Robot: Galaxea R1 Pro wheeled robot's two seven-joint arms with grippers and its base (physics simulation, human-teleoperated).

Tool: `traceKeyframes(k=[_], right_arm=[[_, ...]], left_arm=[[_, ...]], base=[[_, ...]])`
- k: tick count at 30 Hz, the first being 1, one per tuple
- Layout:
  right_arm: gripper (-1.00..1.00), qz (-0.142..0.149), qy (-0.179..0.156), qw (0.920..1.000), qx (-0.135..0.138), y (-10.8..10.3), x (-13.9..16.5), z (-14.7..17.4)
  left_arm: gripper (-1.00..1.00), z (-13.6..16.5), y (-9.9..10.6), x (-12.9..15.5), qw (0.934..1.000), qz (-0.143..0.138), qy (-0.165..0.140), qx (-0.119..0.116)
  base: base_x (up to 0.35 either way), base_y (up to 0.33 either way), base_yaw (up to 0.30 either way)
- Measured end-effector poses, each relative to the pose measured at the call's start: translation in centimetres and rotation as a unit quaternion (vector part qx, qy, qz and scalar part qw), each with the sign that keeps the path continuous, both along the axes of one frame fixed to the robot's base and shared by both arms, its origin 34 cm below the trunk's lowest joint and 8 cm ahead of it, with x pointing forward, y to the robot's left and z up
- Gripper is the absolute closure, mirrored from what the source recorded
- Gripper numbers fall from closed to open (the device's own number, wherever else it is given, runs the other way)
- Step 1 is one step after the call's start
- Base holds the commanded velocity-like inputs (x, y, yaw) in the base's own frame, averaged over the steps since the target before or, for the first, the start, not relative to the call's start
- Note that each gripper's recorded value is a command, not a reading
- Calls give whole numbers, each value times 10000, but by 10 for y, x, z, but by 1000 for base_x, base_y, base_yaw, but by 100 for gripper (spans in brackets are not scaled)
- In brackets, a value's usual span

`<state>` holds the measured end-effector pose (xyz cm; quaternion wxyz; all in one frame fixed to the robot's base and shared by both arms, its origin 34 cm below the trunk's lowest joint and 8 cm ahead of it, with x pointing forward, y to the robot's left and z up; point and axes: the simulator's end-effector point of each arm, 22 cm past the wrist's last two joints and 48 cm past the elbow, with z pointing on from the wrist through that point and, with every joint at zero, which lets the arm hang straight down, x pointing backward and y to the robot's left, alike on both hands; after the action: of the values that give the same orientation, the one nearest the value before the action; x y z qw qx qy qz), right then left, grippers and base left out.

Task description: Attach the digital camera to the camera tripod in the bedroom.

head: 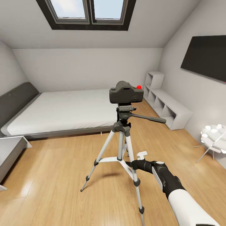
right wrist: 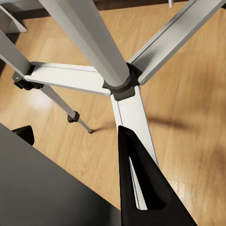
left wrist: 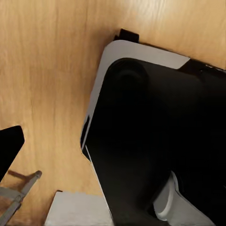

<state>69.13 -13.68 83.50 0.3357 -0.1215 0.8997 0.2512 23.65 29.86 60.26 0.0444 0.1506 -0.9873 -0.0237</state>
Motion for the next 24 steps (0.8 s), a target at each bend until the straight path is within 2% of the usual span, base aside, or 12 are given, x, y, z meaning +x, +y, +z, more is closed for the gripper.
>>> traceKeyframes(k=[3,4,6,9,15,16,17,24], right_arm=[[100,-2,3,10000,1,0,0,0],[100,-3,4,10000,1,0,0,0],[100,-2,3,10000,2,0,0,0],[100,0,1,10000,0,0,0,0],[100,0,-2,10000,2,0,0,0],[-100,0,-2,10000,4,0,0,0],[-100,231,204,9985,-443,-8,-17,-26],[-100,253,223,9983,-480,-9,-18,-27]], left_arm=[[-100,1,8,-29,9990,227,156,365],[-100,2,13,-41,9977,380,192,533],[-100,2,16,-50,9962,529,207,659],[-100,3,17,-58,9940,737,195,782],[-100,3,15,-62,9929,847,144,826],[-100,3,15,-63,9927,858,143,830],[-100,3,15,-64,9925,877,147,839],[-100,3,14,-65,9921,913,134,845]], base=[[0,0,0],[0,0,0],[0,0,0],[0,0,0],[0,0,0],[0,0,0],[0,0,0],[0,0,0]])
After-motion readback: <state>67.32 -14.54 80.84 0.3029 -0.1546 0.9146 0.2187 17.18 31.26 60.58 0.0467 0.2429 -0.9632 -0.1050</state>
